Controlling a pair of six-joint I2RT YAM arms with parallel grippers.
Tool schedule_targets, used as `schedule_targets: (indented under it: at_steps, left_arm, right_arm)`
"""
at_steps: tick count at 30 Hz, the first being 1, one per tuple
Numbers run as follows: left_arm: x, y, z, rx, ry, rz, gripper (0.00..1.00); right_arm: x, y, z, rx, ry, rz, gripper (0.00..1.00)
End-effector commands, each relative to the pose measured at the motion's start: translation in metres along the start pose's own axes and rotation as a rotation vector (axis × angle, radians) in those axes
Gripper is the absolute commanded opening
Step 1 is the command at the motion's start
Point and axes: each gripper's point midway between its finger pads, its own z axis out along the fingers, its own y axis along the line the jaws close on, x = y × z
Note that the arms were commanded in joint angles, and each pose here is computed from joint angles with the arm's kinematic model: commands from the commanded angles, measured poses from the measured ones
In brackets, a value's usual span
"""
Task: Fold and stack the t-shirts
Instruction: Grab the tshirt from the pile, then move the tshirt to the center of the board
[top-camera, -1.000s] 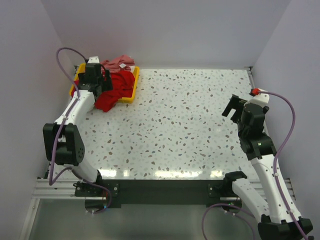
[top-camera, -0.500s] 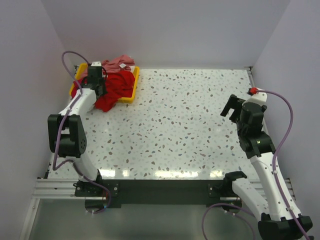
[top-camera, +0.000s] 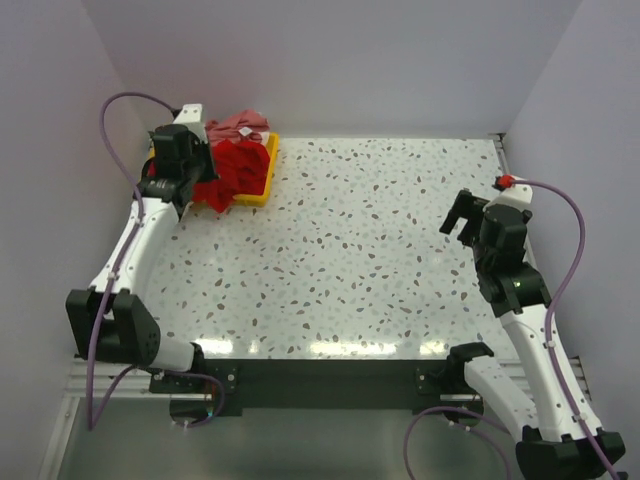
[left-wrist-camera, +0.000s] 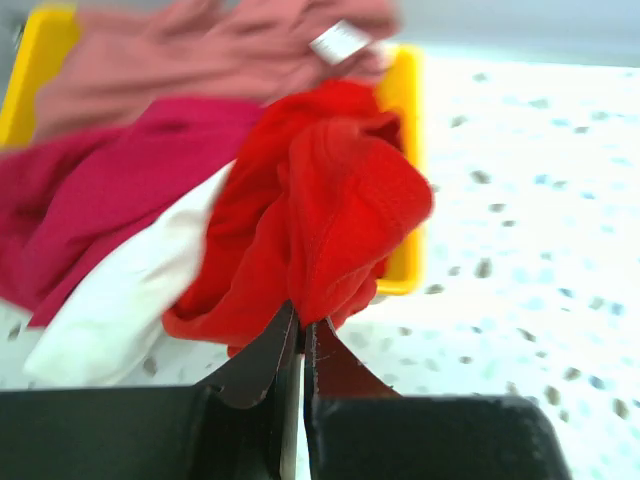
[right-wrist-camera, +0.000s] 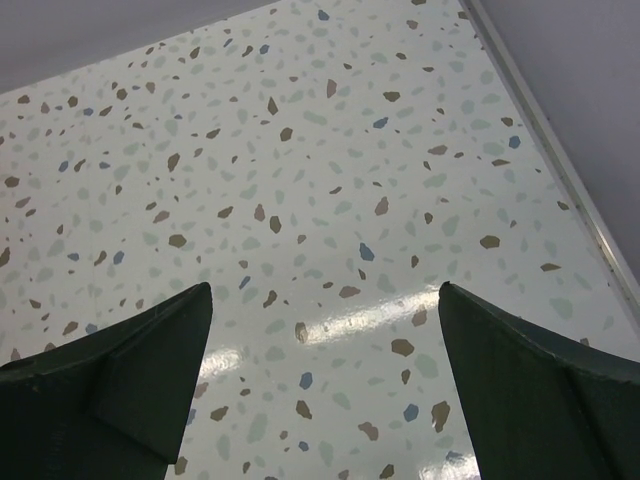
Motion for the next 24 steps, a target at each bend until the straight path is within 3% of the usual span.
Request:
schedule_targets:
  at_steps: [1,7,11,15,18,20,21,23,24]
  left_arm:
    - [-0.059,-0.079,-0.065,0.313,-0.214,0.148,0.00]
    - [-0.098,-0.174,-0.190,0.799,-0.378,0.241,0.00]
    - [-0.118,-0.194,-0.262,1.020,-0.475,0.213,0.00]
    - [-0.119,-0.208,-0.299,1.204,-0.503,0.192,0.04]
    - [-0.104,-0.214,-0.282,1.244,-0.450,0.155,0.09]
    - [-0.082,-0.213,-0.249,1.196,-0.365,0.106,0.19]
    - [-0.072,-0.212,-0.229,1.157,-0.323,0.084,0.34]
    - [-0.038,-0.194,-0.165,0.938,-0.188,0.028,0.44]
    - [-0.021,-0.183,-0.139,0.835,-0.135,0.009,0.62]
  right_arm:
    - [-0.023,0.004,-0.008,-0.014,-0.041,0.004,0.99]
    - [-0.028,0.004,-0.009,-0.008,-0.046,0.002,0.99]
    - [-0.030,0.004,-0.009,-0.007,-0.040,0.004,0.99]
    - [-0.033,0.005,-0.011,-0.010,-0.044,0.014,0.99]
    - [-0.032,0.007,-0.012,-0.019,-0.038,0.028,0.99]
    - [-0.031,0.007,-0.012,-0.019,-0.036,0.032,0.99]
    - [-0.027,0.007,-0.011,-0.021,-0.028,0.032,0.99]
    - [-0.024,0.008,-0.010,-0.025,-0.020,0.036,0.99]
    - [-0.019,0.010,-0.009,-0.036,-0.007,0.038,0.99]
